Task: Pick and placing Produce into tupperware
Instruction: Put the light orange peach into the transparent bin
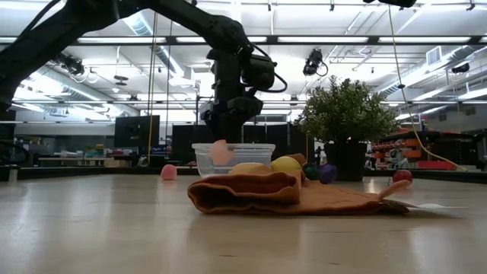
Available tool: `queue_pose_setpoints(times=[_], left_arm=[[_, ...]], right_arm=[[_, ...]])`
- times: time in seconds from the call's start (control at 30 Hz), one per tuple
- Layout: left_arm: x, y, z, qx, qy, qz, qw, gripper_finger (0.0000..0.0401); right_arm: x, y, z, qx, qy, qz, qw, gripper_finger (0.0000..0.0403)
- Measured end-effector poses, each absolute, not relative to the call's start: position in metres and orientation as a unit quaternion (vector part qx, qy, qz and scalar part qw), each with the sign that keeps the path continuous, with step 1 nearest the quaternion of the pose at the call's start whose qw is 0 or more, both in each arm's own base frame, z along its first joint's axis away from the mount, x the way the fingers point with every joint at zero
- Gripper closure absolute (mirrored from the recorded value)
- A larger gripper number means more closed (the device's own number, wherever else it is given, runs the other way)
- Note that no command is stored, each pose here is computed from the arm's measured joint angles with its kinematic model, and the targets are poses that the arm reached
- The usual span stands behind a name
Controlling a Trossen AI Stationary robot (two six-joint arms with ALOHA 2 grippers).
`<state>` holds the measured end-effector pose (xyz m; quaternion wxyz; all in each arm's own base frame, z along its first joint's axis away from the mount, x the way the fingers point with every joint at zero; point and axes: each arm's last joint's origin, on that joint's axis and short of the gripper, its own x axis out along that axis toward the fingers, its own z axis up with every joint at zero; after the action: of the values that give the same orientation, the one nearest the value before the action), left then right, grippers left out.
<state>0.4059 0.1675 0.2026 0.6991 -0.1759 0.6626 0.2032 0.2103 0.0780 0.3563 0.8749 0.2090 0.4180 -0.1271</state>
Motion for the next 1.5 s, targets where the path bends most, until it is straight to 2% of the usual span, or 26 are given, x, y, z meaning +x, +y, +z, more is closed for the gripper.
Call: queue_pose_setpoints(times=[1.5], left_arm=[[0.409, 0.172, 0.179, -0.205, 0.677, 0.206, 0.676, 0.0156]], right_arm=[[0.210, 0.078, 0.356, 0.206, 0.418, -0.128, 0.876, 0.0320]])
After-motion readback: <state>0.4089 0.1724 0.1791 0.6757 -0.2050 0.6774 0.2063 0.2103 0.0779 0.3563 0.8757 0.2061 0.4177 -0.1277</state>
